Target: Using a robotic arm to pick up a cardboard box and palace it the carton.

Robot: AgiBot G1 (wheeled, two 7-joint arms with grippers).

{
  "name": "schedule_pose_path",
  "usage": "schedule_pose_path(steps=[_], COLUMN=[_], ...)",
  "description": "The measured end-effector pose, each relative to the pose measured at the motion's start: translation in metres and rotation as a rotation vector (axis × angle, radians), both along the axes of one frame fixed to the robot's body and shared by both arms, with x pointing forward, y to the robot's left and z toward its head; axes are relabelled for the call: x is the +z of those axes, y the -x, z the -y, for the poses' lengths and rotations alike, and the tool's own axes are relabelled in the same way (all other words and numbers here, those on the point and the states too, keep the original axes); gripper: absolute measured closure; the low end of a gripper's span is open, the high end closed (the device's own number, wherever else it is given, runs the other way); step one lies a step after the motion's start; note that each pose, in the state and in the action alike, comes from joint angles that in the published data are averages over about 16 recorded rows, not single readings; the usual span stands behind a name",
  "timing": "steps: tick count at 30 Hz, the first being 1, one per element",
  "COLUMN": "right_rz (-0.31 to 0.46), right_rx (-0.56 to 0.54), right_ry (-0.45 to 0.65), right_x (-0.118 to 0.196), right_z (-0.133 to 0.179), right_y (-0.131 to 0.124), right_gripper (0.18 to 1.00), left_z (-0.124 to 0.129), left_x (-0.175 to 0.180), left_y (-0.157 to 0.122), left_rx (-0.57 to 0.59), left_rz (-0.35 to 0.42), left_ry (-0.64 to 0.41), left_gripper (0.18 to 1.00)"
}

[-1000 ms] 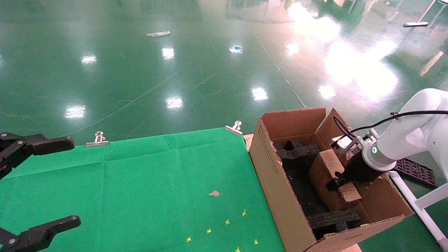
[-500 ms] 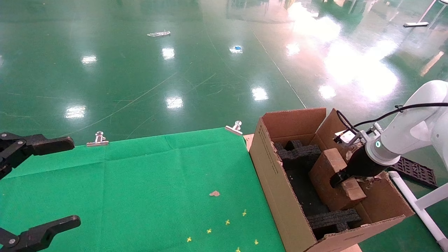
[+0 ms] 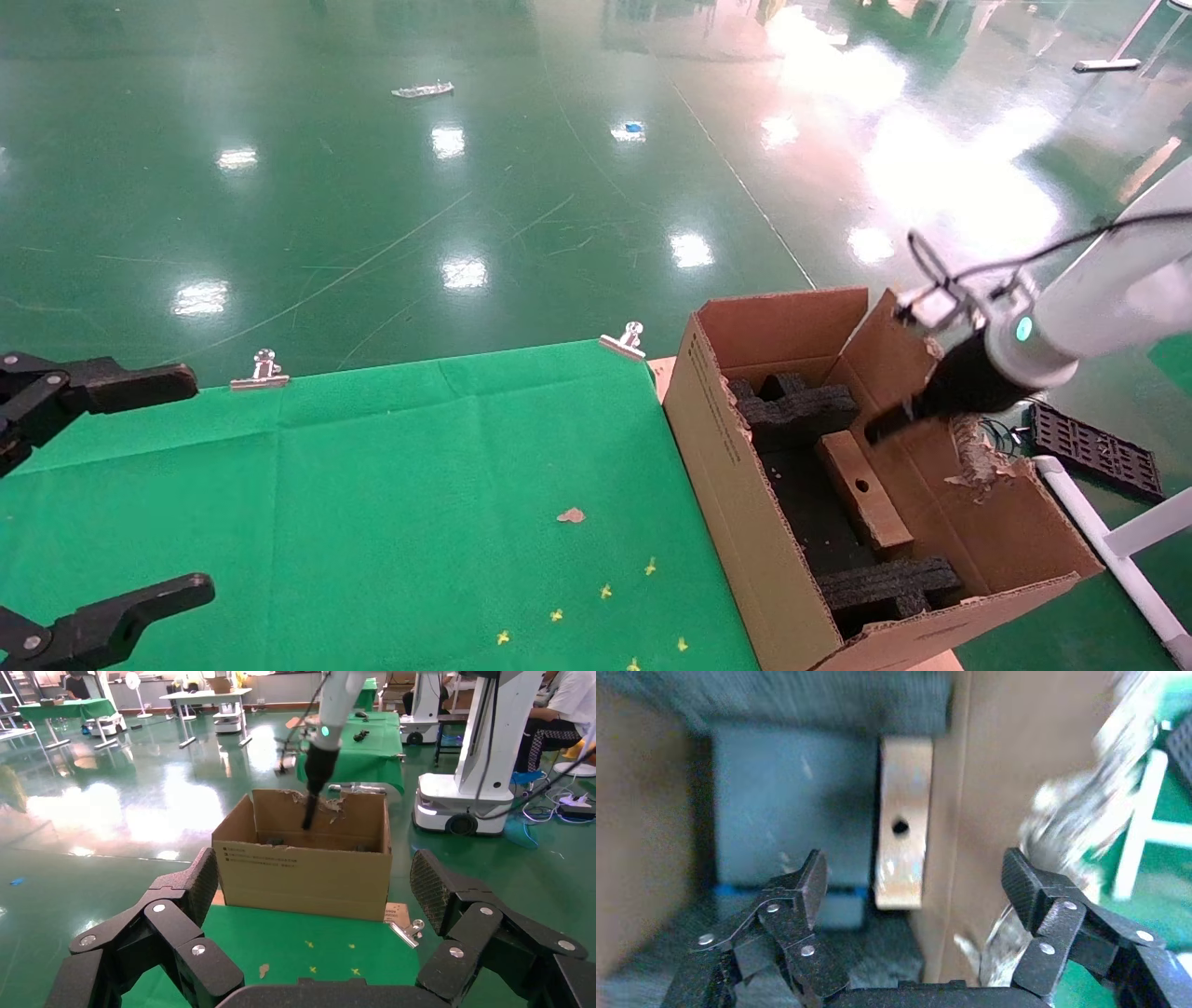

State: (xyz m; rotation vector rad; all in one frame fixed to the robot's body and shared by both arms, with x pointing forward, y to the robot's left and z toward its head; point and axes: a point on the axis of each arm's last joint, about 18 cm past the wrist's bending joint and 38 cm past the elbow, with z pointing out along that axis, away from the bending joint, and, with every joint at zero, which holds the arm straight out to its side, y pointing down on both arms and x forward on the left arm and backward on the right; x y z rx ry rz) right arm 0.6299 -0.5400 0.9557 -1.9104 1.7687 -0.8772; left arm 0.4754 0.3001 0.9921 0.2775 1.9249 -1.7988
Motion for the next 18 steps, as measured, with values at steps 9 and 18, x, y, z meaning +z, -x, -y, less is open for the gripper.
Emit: schedule_pose_path(steps=[9,18], right_rz=[0.228,0.376], right_rx=[0.107,0.182], right_ry=[-0.019,-0.026], right_x=[0.097,0.151], right_z=[-0.003,-0.005], right_y=[0.016,0.035], right_gripper=[0.232,0.186], left_z=[0.0,0.0], left_x=[0.0,0.0], left_y=[0.0,0.0], left_rx=[0.0,0.0], left_rz=[0.0,0.0], left_ry=[0.0,0.0], left_gripper=[0.184,0.184])
